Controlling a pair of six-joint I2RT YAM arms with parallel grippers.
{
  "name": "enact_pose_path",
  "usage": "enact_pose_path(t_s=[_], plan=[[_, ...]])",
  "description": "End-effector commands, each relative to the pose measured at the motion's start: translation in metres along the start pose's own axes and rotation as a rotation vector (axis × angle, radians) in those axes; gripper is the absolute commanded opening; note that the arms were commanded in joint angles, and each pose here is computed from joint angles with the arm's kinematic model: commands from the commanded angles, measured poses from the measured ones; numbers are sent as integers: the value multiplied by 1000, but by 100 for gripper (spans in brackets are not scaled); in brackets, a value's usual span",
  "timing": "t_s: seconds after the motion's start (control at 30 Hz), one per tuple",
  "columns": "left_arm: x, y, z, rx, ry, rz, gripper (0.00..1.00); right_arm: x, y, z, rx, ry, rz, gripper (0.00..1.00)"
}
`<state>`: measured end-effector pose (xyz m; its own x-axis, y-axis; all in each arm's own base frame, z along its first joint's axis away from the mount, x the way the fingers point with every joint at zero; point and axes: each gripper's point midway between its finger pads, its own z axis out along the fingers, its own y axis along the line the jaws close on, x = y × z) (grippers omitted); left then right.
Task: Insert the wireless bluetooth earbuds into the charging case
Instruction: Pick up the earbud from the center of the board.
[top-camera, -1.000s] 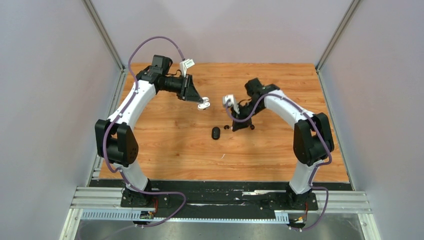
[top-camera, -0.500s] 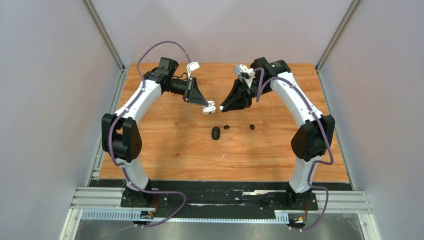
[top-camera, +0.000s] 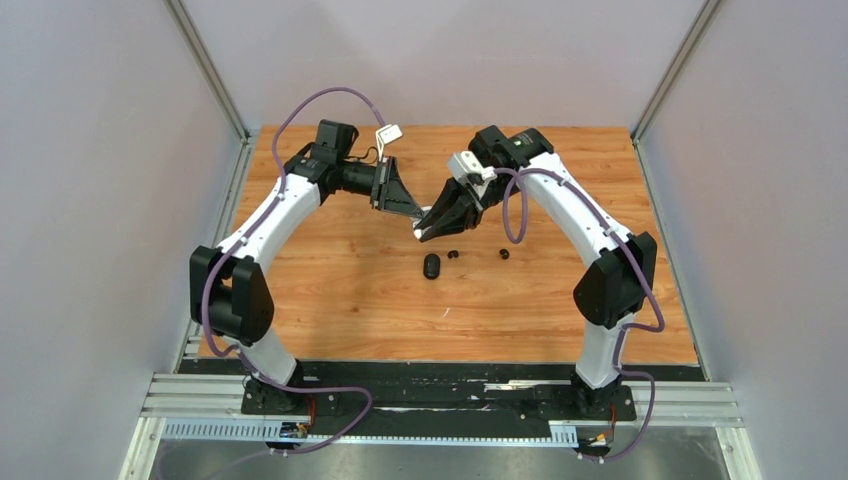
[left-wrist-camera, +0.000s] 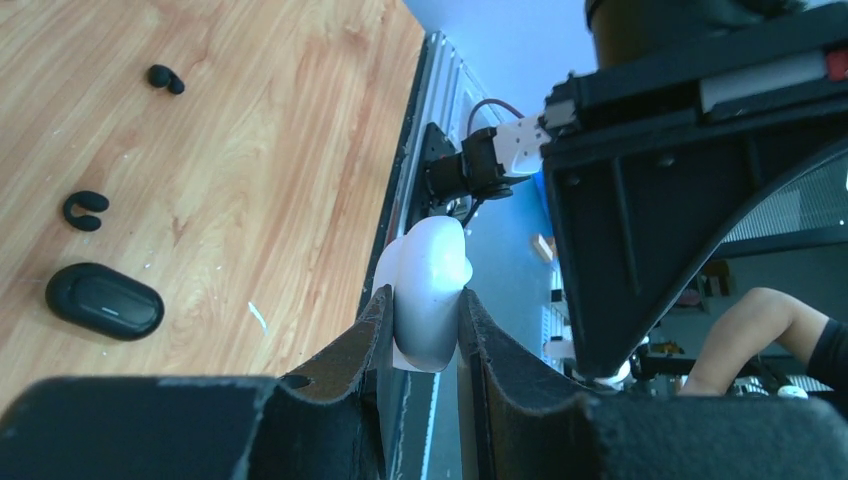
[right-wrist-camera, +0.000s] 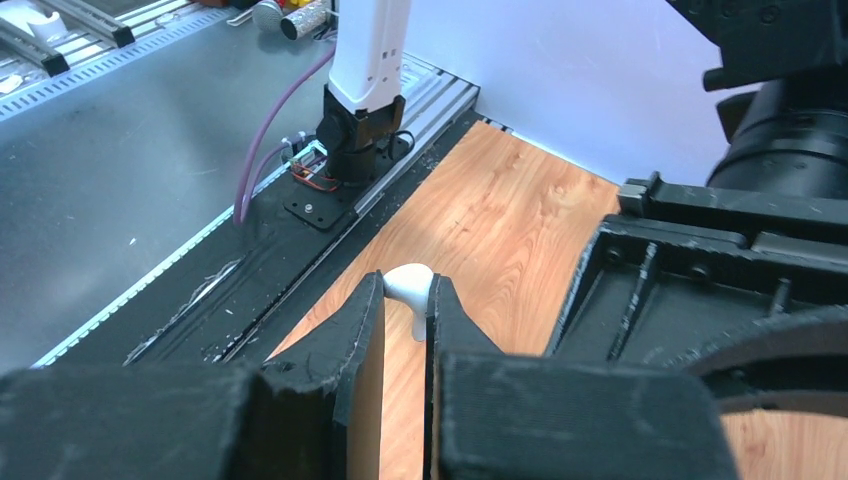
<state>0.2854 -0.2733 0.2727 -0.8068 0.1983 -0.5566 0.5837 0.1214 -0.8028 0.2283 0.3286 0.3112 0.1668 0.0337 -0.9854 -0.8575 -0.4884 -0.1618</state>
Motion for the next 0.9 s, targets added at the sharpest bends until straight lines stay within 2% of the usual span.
enact_pose_path(t_s=[0.0,0.37,0.5,0.6,0.7,0.87], plan=[[-4,-39,-7,59,-18,66,0,-15,-1,10,-22,-43,-117,0],[10,-48,-10,49,2,85,0,-12,-7,9,-22,11,-131,0],[8,-27,-10,-68,-14,96,0,-19,-2,5,-11,10,-99,0],[5,-1,-16,-216,-34,90,0,-11,15,-5,15,17,3,1],[-1,28,-30,-350,-67,60,0,20,35,-22,67,5,163,2],[-10,52,-49,-421,-116,8,0,80,49,-49,184,-178,566,5]])
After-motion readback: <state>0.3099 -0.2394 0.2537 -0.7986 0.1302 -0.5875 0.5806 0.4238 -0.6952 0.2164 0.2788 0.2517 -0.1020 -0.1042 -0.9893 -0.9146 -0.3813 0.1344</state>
